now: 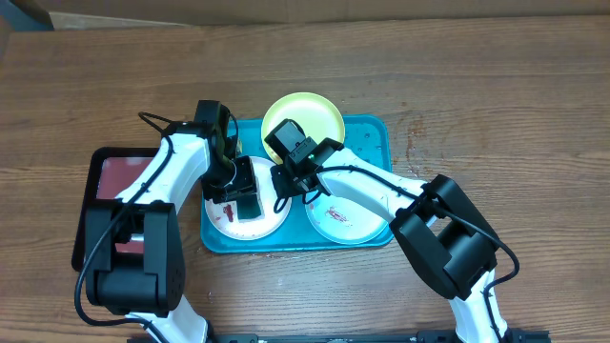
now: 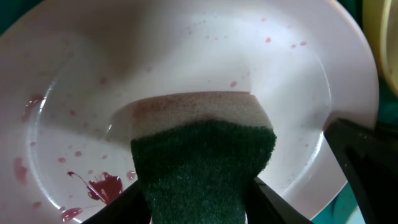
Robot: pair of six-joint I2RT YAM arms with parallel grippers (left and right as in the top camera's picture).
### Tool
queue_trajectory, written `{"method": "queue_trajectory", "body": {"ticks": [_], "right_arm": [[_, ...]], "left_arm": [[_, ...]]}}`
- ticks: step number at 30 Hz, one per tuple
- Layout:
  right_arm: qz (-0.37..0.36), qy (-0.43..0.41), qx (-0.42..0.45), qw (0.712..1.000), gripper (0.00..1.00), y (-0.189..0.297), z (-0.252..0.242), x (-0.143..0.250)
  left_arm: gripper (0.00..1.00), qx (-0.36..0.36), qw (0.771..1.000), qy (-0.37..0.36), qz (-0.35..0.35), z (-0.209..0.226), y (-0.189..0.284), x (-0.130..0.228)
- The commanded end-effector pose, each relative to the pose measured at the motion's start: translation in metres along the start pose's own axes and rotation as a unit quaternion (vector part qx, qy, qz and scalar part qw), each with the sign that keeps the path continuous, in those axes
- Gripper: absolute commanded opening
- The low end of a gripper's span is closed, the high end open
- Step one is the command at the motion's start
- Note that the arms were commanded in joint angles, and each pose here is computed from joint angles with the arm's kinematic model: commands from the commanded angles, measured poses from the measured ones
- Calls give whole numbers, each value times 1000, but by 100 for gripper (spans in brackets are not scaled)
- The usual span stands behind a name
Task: Clean dirty plates on tray and stack at the side
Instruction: 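Scrub the white plate with the sponge while the right gripper holds it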
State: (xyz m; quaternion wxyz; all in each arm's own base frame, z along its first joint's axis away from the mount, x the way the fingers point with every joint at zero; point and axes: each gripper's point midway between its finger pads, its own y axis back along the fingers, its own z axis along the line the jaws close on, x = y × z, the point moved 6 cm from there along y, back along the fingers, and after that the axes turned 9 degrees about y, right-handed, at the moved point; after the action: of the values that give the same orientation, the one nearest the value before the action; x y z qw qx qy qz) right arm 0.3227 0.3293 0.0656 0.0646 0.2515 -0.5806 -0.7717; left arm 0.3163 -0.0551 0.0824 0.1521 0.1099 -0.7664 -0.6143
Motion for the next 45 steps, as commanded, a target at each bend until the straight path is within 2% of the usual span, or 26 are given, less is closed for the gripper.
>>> {"method": "queue_trajectory", "body": {"ticks": [1, 2, 5, 8, 12, 16, 18, 27, 30, 33, 37, 40, 45], "right_arm": [[7, -3, 13, 1000, 6, -5, -5, 4], [7, -3, 13, 1000, 6, -5, -5, 3], [7, -3, 13, 1000, 6, -5, -5, 4], [8, -3, 14, 1000, 6, -5, -5, 4], [11, -3, 15, 1000, 6, -5, -6, 5], [12, -4, 15, 1000, 6, -5, -6, 5], [11, -4, 15, 1000, 6, -5, -6, 5], [11, -6, 16, 1000, 6, -5, -9, 4], [10, -6, 16, 1000, 6, -5, -9, 4], [11, -6, 16, 1000, 6, -5, -9, 4], [11, -6, 16, 1000, 6, -5, -9, 4], [10, -6, 16, 1000, 6, -5, -9, 4], [10, -6, 16, 1000, 6, -5, -9, 4]], "left_arm": [[47, -8, 1000, -4, 7, -2, -5, 3], [45, -9, 1000, -5, 8, -3, -6, 4], [28, -11, 1000, 7, 9, -6, -11, 4], [24, -21, 999, 24, 10, -5, -19, 1], [4, -91, 995, 49, -12, 13, -30, -6], [4, -219, 973, 46, -49, 44, -35, -15], [4, -258, 963, 43, -62, 53, -31, -17], [4, -316, 937, 85, -124, 48, 22, -37], [4, -304, 938, 95, -133, 37, 42, -44], [4, -260, 952, 100, -123, 22, 52, -47], [4, -126, 989, 52, -49, -11, 44, -40], [5, -25, 999, -19, 8, -34, 35, -30], [4, -25, 999, -20, 35, -25, 14, -17]]}}
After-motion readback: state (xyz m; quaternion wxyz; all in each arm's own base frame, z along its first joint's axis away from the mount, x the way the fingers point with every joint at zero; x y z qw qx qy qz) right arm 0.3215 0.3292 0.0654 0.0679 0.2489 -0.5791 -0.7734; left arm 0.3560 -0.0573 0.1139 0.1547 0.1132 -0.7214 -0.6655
